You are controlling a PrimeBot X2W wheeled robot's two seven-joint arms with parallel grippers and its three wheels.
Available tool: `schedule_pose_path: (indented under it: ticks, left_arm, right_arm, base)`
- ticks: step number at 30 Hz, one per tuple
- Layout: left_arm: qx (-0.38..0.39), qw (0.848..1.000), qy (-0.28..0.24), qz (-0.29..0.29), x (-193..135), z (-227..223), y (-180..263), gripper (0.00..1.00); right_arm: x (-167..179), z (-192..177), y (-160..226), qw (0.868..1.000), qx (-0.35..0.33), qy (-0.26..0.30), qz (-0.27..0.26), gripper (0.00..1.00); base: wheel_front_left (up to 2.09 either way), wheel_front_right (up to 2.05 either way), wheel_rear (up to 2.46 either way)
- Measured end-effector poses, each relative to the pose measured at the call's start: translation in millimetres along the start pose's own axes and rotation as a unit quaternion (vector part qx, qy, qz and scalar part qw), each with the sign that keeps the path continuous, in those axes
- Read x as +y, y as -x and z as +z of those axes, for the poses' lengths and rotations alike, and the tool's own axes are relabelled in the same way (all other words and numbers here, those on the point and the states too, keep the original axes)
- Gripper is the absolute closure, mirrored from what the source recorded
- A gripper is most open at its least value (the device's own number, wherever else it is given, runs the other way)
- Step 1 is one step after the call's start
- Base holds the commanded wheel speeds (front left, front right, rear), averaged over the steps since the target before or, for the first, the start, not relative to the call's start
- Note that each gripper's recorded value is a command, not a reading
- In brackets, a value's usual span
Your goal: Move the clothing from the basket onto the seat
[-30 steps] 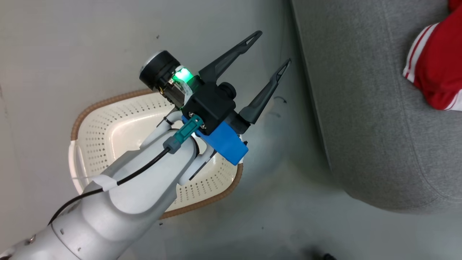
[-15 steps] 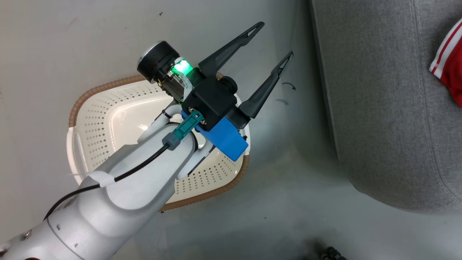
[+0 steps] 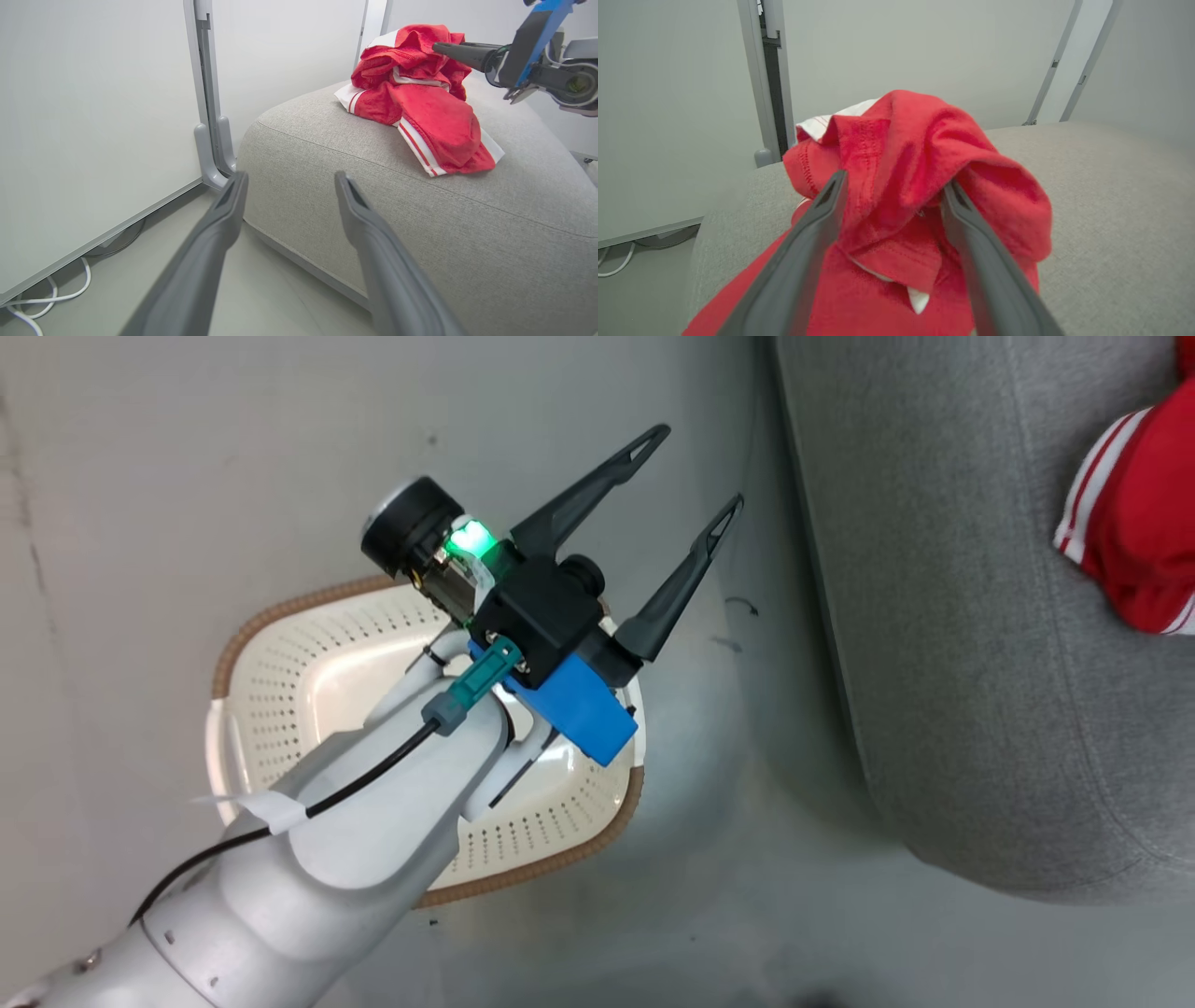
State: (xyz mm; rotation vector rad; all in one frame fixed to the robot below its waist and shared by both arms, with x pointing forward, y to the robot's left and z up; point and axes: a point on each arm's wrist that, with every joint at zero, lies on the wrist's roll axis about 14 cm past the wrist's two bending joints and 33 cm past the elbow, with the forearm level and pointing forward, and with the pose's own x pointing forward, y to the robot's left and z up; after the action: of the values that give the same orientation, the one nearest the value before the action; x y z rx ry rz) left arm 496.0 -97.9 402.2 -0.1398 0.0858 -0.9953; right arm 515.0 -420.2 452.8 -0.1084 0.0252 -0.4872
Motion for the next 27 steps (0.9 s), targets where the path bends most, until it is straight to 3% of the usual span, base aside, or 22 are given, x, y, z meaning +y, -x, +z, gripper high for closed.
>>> schedule_pose_path:
  ticks: [8,15,27]
  left_arm:
    - [-0.012,0.999,-0.010,0.035,-5,34,18,0.00]
    - [-0.045,0.993,-0.019,0.104,4,75,51,0.00]
    - [-0.072,0.959,-0.046,0.270,43,109,156,0.00]
  right_arm:
    - [6,12,49,1.000,-0.002,-0.010,0.026,0.00]
    - [43,35,89,0.995,-0.021,-0.022,0.096,0.00]
    - [115,87,143,0.972,-0.078,-0.088,0.205,0.00]
  base:
    - [0.00,0.00,0.00]
    - [0.00,0.00,0.00]
    - [0.00,0.00,0.00]
